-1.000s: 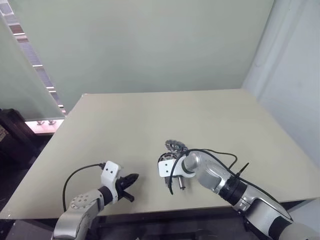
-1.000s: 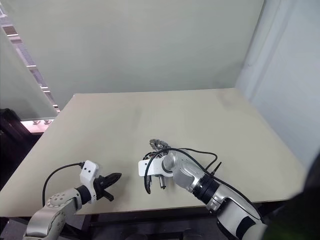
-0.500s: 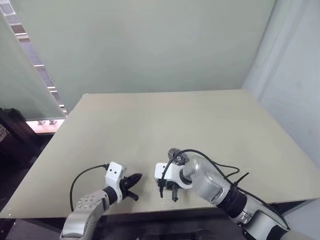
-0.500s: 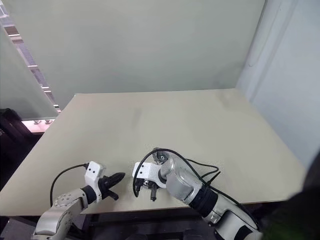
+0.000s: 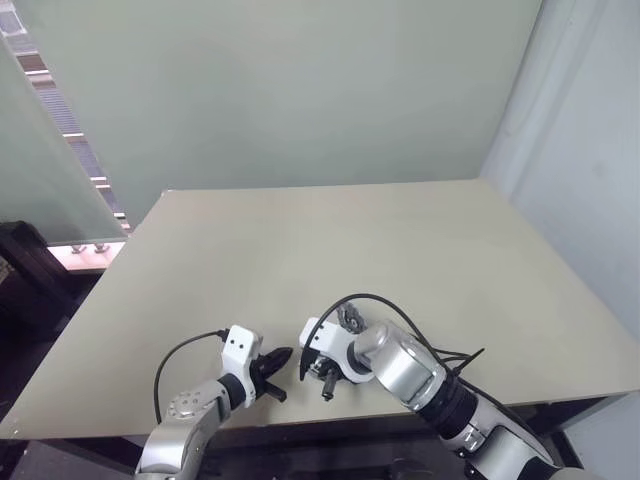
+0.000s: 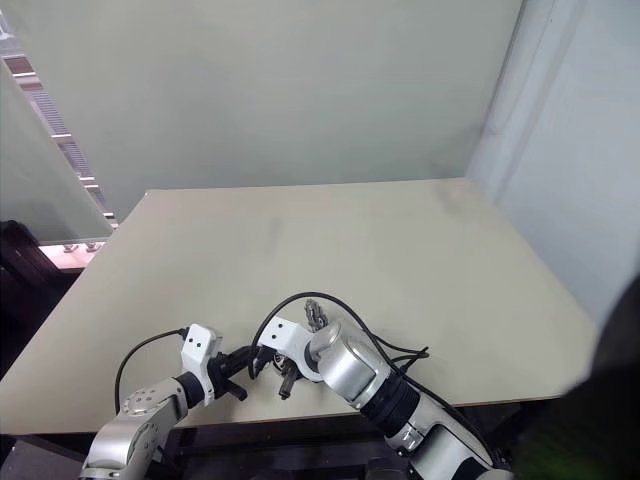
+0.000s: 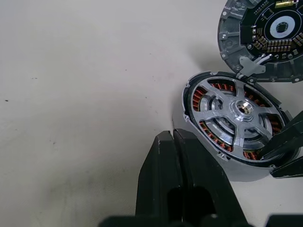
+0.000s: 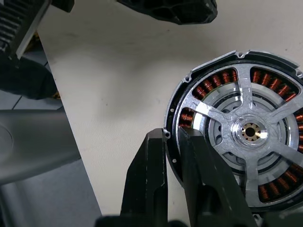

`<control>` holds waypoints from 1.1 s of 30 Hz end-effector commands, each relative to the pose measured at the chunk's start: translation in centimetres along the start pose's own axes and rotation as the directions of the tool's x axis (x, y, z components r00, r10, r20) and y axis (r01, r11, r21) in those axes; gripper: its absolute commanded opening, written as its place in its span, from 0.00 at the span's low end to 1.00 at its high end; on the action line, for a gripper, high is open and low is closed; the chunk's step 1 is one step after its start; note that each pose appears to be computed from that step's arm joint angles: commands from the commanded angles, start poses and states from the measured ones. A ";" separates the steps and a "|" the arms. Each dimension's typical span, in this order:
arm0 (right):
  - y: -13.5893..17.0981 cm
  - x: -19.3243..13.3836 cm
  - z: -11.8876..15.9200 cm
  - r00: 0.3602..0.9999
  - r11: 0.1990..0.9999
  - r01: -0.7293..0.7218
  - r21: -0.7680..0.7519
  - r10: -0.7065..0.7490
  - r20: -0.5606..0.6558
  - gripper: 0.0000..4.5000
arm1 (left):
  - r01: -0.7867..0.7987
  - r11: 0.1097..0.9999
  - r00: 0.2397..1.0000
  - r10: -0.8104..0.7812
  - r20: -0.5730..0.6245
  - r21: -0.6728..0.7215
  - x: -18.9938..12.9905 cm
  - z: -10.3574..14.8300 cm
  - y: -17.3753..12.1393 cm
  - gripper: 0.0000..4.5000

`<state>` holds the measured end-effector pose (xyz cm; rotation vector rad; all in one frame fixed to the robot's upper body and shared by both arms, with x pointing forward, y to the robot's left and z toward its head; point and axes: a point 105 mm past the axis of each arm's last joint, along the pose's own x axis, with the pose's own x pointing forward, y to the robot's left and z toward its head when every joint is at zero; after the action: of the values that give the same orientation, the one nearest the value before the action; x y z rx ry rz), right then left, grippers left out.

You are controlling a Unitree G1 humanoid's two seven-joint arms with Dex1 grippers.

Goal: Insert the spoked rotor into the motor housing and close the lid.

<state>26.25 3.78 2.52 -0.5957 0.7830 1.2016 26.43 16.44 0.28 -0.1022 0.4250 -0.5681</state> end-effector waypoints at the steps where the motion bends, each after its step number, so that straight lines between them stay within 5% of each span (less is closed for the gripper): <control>1: 0.0 -0.3 1.3 0.998 0.999 -0.003 -0.037 0.005 0.056 0.02 | -0.008 0.999 0.999 0.007 0.037 0.035 -0.2 1.1 0.2 0.00; 3: 0.1 -0.4 1.4 0.998 0.998 -0.002 -0.055 0.006 0.063 0.02 | -0.012 0.999 0.999 0.011 0.037 0.035 -0.3 1.1 0.3 0.00; 16: 0.1 -4.2 5.1 0.975 0.991 0.053 -0.122 -0.025 0.222 0.99 | -0.111 0.994 0.993 0.110 0.047 0.003 -2.2 1.3 2.8 0.00; 26: -6.3 -12.8 7.5 0.835 0.893 0.437 -0.108 -0.359 0.417 0.99 | -0.101 0.995 0.994 0.101 0.046 -0.005 -2.9 1.3 2.5 0.00; 33: -12.2 -14.8 1.0 0.806 0.784 0.589 -0.197 -0.556 0.203 0.99 | -0.065 0.998 0.997 0.065 0.049 0.005 -2.6 1.7 1.6 0.00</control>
<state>35.36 -6.85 14.71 -0.8132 0.3135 0.7729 25.50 19.36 0.91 -0.1114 0.4295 -0.4797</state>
